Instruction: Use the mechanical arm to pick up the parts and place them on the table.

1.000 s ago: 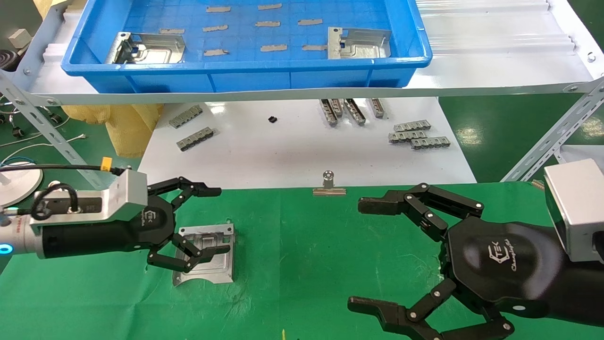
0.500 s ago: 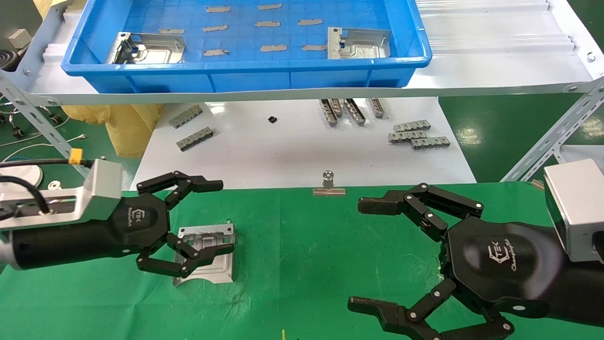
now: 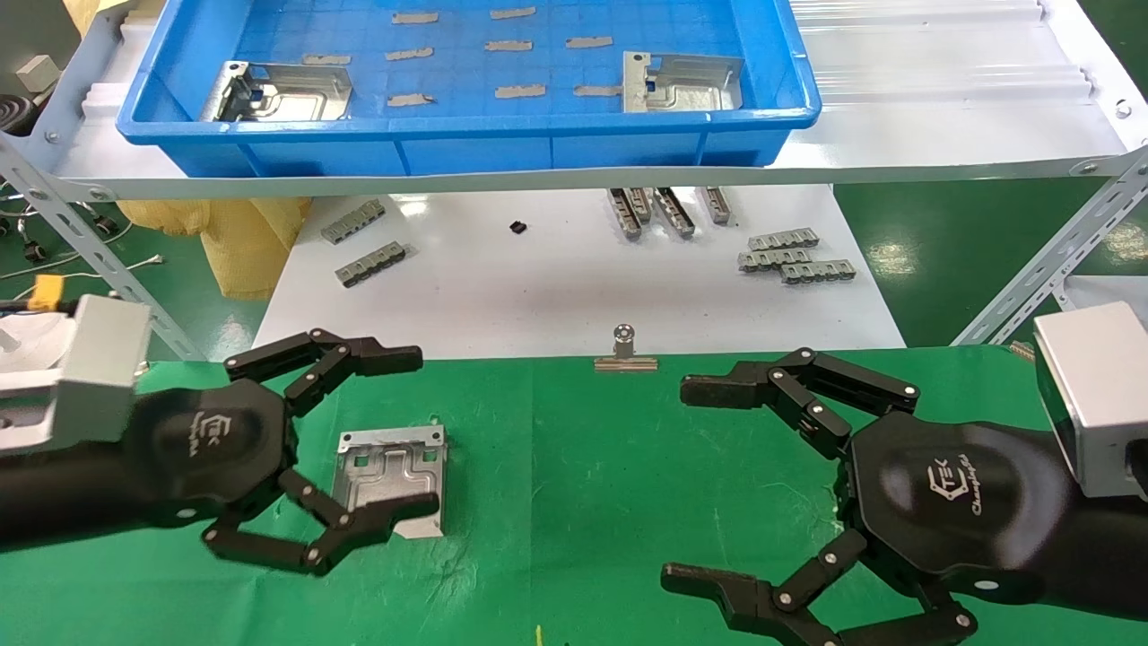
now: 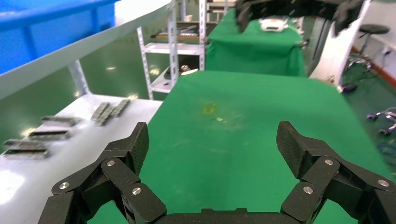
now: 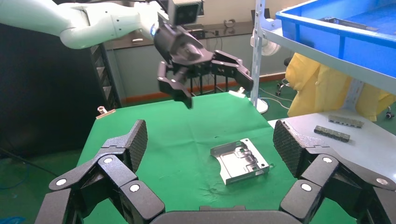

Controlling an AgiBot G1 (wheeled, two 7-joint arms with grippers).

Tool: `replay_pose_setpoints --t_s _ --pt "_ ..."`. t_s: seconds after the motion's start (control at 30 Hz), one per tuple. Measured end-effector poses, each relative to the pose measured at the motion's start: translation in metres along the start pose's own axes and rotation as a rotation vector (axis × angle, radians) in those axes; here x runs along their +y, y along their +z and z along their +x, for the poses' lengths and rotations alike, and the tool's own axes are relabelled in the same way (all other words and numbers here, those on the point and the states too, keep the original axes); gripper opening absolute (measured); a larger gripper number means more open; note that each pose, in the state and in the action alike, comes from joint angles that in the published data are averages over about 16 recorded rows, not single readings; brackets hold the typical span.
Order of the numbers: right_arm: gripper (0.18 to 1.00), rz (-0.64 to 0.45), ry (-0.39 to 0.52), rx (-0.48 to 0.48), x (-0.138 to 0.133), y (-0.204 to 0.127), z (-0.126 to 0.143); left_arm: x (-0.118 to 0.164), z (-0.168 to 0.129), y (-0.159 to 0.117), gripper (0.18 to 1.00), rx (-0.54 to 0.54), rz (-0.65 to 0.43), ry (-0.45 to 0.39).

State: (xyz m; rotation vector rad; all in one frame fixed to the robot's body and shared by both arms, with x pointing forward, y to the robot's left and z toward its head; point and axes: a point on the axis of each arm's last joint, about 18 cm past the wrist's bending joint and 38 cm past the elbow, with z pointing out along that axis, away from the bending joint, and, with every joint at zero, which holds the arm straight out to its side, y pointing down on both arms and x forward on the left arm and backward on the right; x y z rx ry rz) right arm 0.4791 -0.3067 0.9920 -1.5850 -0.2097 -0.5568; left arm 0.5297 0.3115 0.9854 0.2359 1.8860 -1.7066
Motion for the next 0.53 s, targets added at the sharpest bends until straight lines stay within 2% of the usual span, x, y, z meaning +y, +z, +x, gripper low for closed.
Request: replay_pose_setpoints --t_s 0.3,0.53 --pt "1.0 0.0 0.0 0.0 0.0 0.0 0.0 -0.024 0.03 -0.004 1.0 0.051 0.036 -0.033" --pt "1.0 0.0 0.0 0.0 0.0 0.0 0.0 -0.033 0.042 -0.005 1.0 0.074 0.044 -0.045"
